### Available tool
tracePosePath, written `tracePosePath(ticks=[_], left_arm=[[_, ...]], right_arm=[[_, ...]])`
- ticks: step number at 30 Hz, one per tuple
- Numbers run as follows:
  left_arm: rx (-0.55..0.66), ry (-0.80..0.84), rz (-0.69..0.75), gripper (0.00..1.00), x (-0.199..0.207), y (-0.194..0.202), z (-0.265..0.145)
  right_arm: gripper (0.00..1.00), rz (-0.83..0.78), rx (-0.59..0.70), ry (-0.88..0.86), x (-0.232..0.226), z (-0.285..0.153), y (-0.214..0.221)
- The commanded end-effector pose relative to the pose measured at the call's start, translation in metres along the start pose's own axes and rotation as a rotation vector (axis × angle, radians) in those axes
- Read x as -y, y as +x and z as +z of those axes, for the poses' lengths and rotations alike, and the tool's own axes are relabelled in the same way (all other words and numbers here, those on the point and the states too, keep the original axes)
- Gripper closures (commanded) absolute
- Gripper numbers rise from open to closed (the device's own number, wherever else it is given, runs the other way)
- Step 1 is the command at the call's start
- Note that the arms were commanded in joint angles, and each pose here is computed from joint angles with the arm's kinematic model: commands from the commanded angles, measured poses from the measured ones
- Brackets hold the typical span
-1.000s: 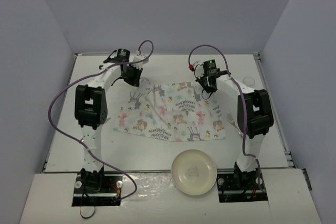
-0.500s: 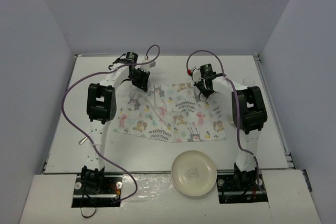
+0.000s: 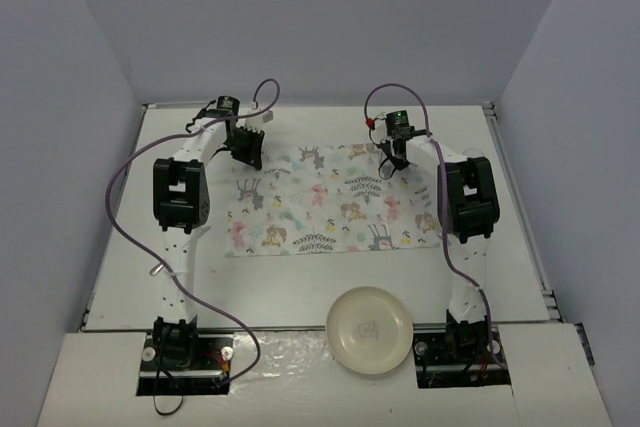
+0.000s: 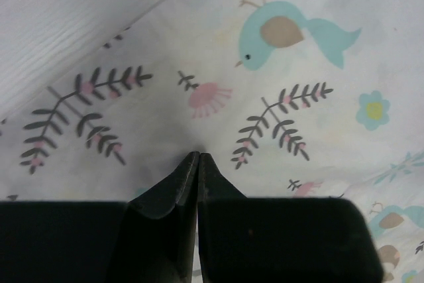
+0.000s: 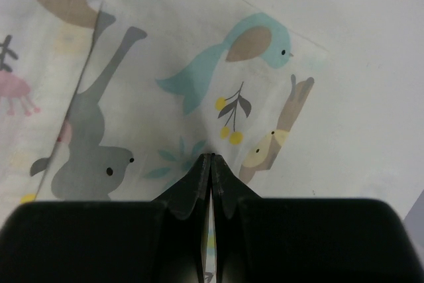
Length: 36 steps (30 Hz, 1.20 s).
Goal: Set the dinner table for one person
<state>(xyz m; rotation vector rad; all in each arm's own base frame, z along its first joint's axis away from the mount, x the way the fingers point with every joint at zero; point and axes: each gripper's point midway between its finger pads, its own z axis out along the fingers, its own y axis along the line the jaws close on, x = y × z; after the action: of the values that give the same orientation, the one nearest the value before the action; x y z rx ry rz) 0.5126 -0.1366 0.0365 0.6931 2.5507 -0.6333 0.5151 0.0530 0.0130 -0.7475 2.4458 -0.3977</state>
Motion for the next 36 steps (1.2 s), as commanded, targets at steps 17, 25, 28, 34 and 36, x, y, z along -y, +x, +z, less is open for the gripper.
tracePosePath(ticks=[17, 25, 28, 34, 36], left_arm=[[0.142, -0.211, 0.039, 0.94, -0.023, -0.050, -0.068], [0.265, -0.249, 0.090, 0.39, 0.020, -0.075, -0.150], [0.292, -0.239, 0.112, 0.38, 0.038, -0.064, -0.165], [0.186, -0.150, 0.137, 0.46, 0.067, 0.017, -0.144], [0.147, -0.113, 0.166, 0.56, 0.079, 0.045, -0.138]], right_arm=[[0.95, 0.086, 0.106, 0.059, 0.009, -0.034, -0.042], [0.00, 0.142, 0.319, 0.334, 0.096, -0.154, -0.099], [0.00, 0.181, 0.300, 0.458, 0.121, -0.182, -0.088], [0.00, 0.247, 0.164, 0.623, 0.141, -0.211, -0.016], [0.00, 0.158, 0.122, 0.500, 0.113, -0.205, 0.015]])
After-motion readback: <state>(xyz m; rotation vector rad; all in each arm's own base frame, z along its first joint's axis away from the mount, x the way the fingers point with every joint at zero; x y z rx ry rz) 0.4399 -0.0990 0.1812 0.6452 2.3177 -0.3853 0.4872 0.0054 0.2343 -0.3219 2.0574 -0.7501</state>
